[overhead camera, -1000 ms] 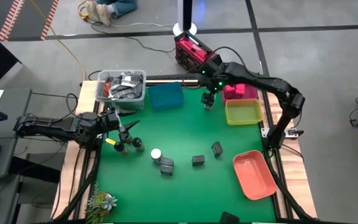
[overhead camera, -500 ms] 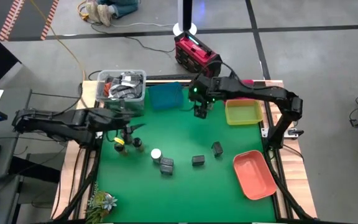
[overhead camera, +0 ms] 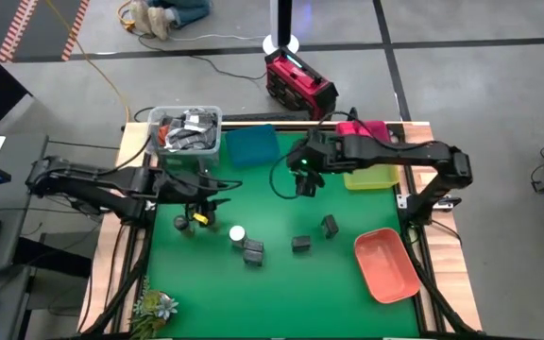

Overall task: Sort spices by type
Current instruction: Put the black seasoning from the middle into the blue bin

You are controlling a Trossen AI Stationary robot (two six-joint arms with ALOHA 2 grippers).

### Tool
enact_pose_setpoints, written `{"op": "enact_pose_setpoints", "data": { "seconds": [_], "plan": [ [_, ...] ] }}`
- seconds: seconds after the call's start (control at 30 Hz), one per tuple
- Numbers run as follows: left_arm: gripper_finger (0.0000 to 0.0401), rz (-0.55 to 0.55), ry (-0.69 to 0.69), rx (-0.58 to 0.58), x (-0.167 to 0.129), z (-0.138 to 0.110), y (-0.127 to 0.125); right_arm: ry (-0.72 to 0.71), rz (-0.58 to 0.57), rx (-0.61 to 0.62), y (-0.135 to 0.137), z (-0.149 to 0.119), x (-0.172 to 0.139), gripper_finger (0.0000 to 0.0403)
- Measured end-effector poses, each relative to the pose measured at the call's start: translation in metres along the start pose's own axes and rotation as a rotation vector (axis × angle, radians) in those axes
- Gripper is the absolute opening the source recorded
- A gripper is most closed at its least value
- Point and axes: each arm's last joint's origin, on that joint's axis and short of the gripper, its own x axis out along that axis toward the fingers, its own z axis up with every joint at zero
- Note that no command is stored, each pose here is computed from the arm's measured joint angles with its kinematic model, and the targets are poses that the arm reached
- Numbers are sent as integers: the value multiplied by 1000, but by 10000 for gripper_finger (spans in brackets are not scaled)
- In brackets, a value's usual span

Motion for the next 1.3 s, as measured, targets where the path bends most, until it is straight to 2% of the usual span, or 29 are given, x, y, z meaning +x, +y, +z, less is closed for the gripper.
{"op": "enact_pose_setpoints", "data": {
  "seconds": [0.23, 0.5, 0.73, 0.87, 1.13, 1.3],
  "plan": [
    [168, -54, -3, -17, -4, -2, -14, -81, 36, 15, 19, -12, -21, 321],
    [168, -43, -9, -4, -5, -2, -16, -145, 74, 84, 41, -34, -29, 321],
    [168, -43, -10, 11, -5, -2, -16, -178, 153, 44, 79, -39, -33, 321],
    [168, -43, -9, 13, -5, -2, -16, -158, 182, -3, 102, -39, -27, 321],
    [168, -28, -14, 33, -5, -2, -15, -105, 217, -3, 133, -38, -22, 321],
    [168, 16, -47, 78, -5, 2, -13, -6, 258, 6, 147, -38, -10, 321]
  ]
}}
